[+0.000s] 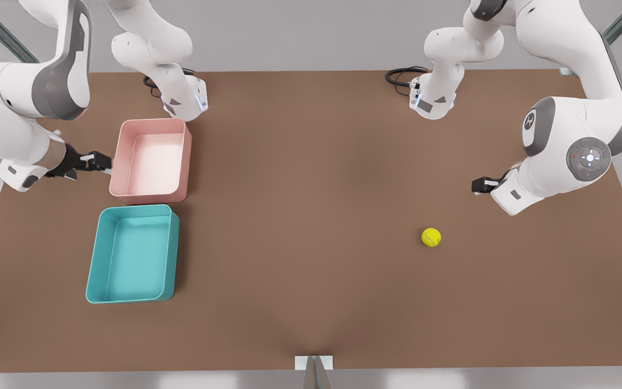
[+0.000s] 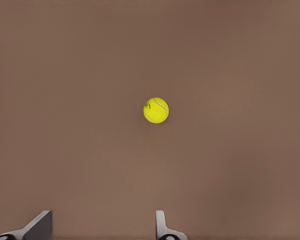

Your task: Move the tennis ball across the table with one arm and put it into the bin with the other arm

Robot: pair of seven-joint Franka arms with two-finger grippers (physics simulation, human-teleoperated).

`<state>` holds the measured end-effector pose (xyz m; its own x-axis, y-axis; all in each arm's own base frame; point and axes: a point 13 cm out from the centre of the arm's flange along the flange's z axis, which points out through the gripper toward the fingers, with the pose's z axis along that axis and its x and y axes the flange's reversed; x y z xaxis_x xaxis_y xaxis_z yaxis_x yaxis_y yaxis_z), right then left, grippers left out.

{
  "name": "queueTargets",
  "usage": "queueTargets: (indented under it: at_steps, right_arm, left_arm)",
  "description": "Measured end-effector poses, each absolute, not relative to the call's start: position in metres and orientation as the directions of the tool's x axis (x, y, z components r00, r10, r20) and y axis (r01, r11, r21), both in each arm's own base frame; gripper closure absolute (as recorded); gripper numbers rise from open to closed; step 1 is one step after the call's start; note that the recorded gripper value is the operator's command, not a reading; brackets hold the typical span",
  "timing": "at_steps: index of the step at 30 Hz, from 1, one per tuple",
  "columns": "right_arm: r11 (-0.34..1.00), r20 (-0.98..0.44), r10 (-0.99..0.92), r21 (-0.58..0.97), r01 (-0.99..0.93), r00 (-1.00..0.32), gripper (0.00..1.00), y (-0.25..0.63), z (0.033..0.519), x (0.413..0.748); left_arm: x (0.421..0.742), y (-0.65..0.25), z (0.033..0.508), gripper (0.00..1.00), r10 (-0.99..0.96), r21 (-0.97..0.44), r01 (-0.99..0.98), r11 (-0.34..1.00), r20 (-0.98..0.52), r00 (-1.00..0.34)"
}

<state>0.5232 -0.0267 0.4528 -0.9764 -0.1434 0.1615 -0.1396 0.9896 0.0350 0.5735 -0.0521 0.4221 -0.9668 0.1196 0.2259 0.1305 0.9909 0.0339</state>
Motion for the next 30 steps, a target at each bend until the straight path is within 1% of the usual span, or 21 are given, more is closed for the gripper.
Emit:
queueTargets:
  at_steps: [3,4,5,7,10,11,13,16,18,20,24,27,30]
  right_arm:
    - [0.992,0.149,-0.122,0.030,-0.118,-0.981,0.00,-0.037,0.454,0.527]
    - [0.993,0.147,-0.115,0.029,-0.112,-0.982,0.00,-0.040,0.454,0.528]
    - [0.994,0.146,-0.109,0.027,-0.106,-0.983,0.00,-0.043,0.453,0.529]
    - [0.995,0.139,-0.100,0.022,-0.098,-0.985,0.00,-0.047,0.455,0.533]
    - [0.995,0.129,-0.101,0.012,-0.100,-0.986,0.00,-0.045,0.460,0.543]
    - [0.994,0.131,-0.109,0.010,-0.109,-0.985,0.00,-0.041,0.460,0.544]
    - [0.991,0.135,-0.134,0.005,-0.135,-0.982,0.00,-0.026,0.459,0.548]
    - [0.985,0.140,-0.173,0.002,-0.175,-0.975,0.00,-0.002,0.458,0.550]
    - [0.983,0.146,-0.180,0.005,-0.181,-0.973,0.00,0.004,0.456,0.550]
    - [0.986,0.150,-0.165,0.007,-0.166,-0.975,0.00,-0.002,0.456,0.549]
    - [0.992,0.155,-0.127,0.005,-0.128,-0.980,0.00,-0.019,0.454,0.548]
    - [0.992,0.158,-0.125,0.001,-0.126,-0.979,0.00,-0.015,0.454,0.548]
    - [0.991,0.164,-0.132,0.000,-0.133,-0.978,0.00,-0.008,0.452,0.547]
  left_arm:
    - [0.574,-0.052,0.421,0.01,0.119,0.034,0.130,0.991,0.227,-0.967]
    - [0.575,-0.051,0.419,0.57,0.118,0.032,0.129,0.991,0.230,-0.966]
    - [0.579,-0.050,0.407,0.79,0.119,0.026,0.129,0.991,0.248,-0.961]
    - [0.592,-0.053,0.350,0.79,0.139,-0.024,0.139,0.990,0.323,-0.936]
    - [0.616,-0.047,0.271,0.79,0.221,-0.046,0.218,0.975,0.333,-0.917]
    - [0.617,-0.050,0.240,0.79,0.273,-0.072,0.264,0.962,0.334,-0.902]
    - [0.604,-0.051,0.186,0.79,0.383,-0.144,0.355,0.924,0.342,-0.858]
    - [0.599,-0.015,0.135,0.79,0.529,-0.197,0.491,0.849,0.314,-0.789]
    - [0.583,-0.006,0.100,0.79,0.640,-0.235,0.596,0.768,0.285,-0.713]
    - [0.587,-0.004,0.088,0.79,0.740,-0.240,0.700,0.673,0.228,-0.633]
    - [0.607,-0.006,0.100,0.79,0.880,-0.195,0.858,0.474,0.139,-0.455]
    - [0.604,-0.014,0.093,0.79,0.936,-0.198,0.915,0.350,0.110,-0.334]
    - [0.600,-0.021,0.087,0.79,0.966,-0.207,0.945,0.255,0.090,-0.241]
